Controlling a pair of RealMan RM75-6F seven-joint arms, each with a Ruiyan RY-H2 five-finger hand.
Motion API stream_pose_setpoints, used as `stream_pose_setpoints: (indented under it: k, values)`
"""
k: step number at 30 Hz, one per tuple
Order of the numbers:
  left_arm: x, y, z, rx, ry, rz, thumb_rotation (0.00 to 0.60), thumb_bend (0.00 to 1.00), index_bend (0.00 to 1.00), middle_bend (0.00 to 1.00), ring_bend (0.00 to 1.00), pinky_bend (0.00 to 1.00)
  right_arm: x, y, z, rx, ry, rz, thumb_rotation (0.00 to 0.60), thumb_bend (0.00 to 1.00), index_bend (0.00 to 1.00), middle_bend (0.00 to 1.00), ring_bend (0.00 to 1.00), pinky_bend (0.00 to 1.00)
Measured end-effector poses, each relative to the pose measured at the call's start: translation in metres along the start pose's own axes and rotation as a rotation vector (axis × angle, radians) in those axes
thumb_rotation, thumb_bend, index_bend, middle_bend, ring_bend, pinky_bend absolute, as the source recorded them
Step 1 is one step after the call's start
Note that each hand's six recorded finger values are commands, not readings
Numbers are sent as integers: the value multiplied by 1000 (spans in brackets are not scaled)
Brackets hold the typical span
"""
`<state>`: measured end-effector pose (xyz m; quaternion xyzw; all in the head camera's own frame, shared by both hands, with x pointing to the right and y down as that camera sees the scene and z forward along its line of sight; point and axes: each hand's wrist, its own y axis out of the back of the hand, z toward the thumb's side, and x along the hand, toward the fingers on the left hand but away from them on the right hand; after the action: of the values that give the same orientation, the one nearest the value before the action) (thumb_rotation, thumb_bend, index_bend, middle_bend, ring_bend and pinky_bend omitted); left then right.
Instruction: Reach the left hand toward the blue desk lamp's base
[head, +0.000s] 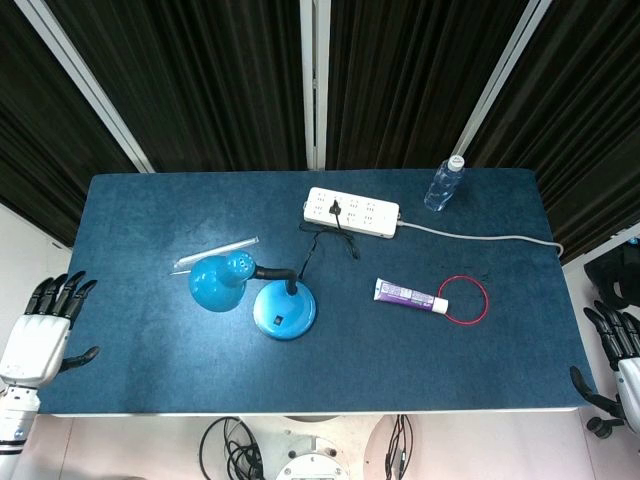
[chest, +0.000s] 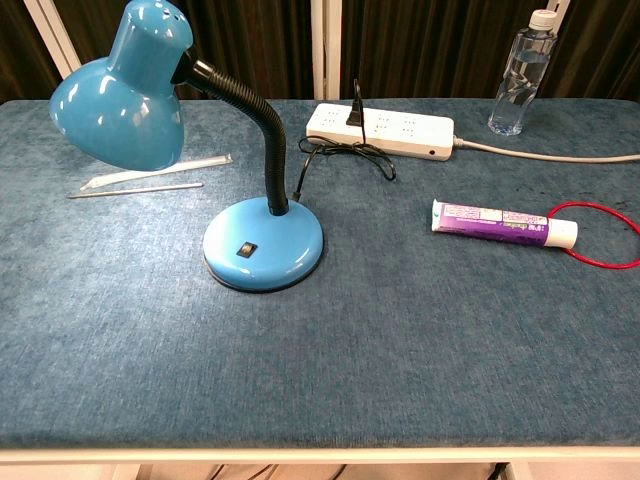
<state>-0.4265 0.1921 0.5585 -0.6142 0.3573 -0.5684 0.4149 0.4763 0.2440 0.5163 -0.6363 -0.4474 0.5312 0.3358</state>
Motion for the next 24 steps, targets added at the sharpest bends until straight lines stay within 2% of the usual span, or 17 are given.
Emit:
stream_pose_setpoints:
  k: [17, 24]
  values:
    - [-6, 0, 11, -13, -30, -2, 600, 99, 59, 0, 0, 8, 2, 0, 3, -7, 10, 0, 600, 317, 0, 0, 0, 0]
    - [-6, -14, 15, -21, -37, -48, 600, 106, 55, 0, 0, 15, 2, 1, -1, -8, 3, 2, 600, 318, 0, 0, 0, 0]
